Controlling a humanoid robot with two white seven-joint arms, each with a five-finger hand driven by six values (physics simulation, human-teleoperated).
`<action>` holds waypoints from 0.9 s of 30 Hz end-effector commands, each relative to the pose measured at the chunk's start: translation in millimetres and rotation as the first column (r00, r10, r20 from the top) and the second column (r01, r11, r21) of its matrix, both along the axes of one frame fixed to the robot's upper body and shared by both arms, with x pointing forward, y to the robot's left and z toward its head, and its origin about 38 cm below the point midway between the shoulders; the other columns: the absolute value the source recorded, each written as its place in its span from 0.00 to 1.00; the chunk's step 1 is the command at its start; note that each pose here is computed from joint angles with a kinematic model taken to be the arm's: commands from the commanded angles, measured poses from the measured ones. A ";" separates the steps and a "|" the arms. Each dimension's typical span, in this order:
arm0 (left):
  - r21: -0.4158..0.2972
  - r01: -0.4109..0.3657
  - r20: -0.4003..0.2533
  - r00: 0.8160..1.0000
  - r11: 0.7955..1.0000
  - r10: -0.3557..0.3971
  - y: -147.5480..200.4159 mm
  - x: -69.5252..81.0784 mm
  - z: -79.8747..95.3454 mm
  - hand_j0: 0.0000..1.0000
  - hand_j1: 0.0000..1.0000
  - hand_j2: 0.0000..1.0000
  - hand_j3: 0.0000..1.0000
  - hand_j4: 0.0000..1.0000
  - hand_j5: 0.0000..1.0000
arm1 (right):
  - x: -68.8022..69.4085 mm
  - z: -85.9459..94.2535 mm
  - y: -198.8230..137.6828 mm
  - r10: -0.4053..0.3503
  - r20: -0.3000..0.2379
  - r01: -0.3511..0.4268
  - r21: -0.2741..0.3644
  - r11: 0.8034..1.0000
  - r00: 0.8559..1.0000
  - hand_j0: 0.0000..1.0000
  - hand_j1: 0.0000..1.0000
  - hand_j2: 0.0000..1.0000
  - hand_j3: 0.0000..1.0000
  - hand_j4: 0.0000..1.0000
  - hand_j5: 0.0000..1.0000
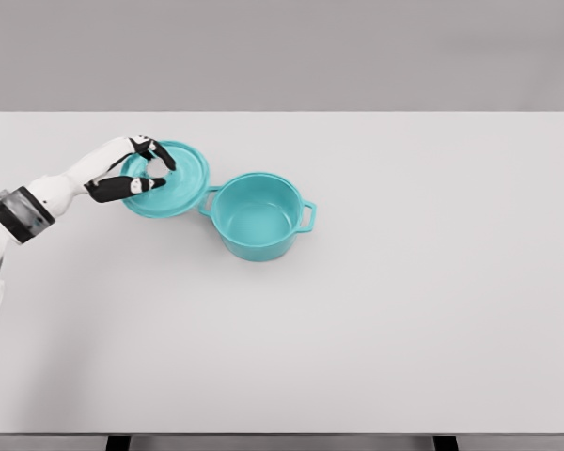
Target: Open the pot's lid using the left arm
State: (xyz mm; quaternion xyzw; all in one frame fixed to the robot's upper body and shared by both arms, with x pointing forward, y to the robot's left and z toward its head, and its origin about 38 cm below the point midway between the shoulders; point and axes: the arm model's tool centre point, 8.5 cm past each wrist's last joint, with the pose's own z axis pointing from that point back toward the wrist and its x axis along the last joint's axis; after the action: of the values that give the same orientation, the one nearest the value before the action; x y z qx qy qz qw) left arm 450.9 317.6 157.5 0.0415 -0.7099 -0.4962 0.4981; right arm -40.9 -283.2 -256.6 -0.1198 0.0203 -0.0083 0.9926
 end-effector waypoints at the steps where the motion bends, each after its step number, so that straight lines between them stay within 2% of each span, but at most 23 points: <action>1: -0.009 -0.027 -0.008 1.000 1.000 0.027 10.5 0.6 -0.5 0.44 0.44 0.44 0.44 0.44 0.44 | 0.0 0.0 0.0 0.000 0.000 0.000 0.000 1.000 1.000 1.00 1.00 1.00 1.00 1.00 1.00; 14: -0.026 -0.107 -0.071 0.992 0.994 0.105 38.7 0.8 -20.2 0.45 0.45 0.45 0.45 0.45 0.45 | 0.0 0.0 0.0 0.000 0.000 0.000 0.000 1.000 1.000 1.00 1.00 1.00 1.00 1.00 1.00; 20: -0.032 -0.132 -0.096 0.987 0.991 0.128 46.9 -5.4 -30.6 0.47 0.47 0.47 0.47 0.47 0.47 | 0.0 0.0 0.0 0.000 0.000 0.000 0.000 1.000 1.000 1.00 1.00 1.00 1.00 1.00 1.00; 22: -0.029 -0.132 -0.096 0.987 0.991 0.129 47.5 -5.4 -30.5 0.50 0.50 0.50 0.50 0.50 0.50 | 0.0 0.0 0.0 0.000 0.000 0.000 0.000 1.000 1.000 1.00 1.00 1.00 1.00 1.00 1.00; 24: -0.021 -0.131 -0.097 0.987 0.991 0.128 47.0 -5.5 -31.2 0.66 0.66 0.66 0.66 0.66 0.66 | 0.0 0.0 0.0 0.000 0.000 0.000 0.000 1.000 1.000 1.00 1.00 1.00 1.00 1.00 1.00; 27: -0.017 -0.130 -0.097 0.987 0.991 0.128 46.9 -5.9 -32.0 0.73 0.73 0.73 0.73 0.73 0.73 | 0.0 0.0 0.0 0.000 0.000 0.000 0.000 1.000 1.000 1.00 1.00 1.00 1.00 1.00 1.00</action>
State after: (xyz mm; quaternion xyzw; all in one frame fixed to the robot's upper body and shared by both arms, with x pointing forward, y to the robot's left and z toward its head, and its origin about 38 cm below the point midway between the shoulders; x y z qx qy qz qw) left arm 444.9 364.0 124.8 0.0578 -0.6856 -0.4580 0.5629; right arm -40.9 -283.2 -256.6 -0.1198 0.0202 -0.0084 0.9926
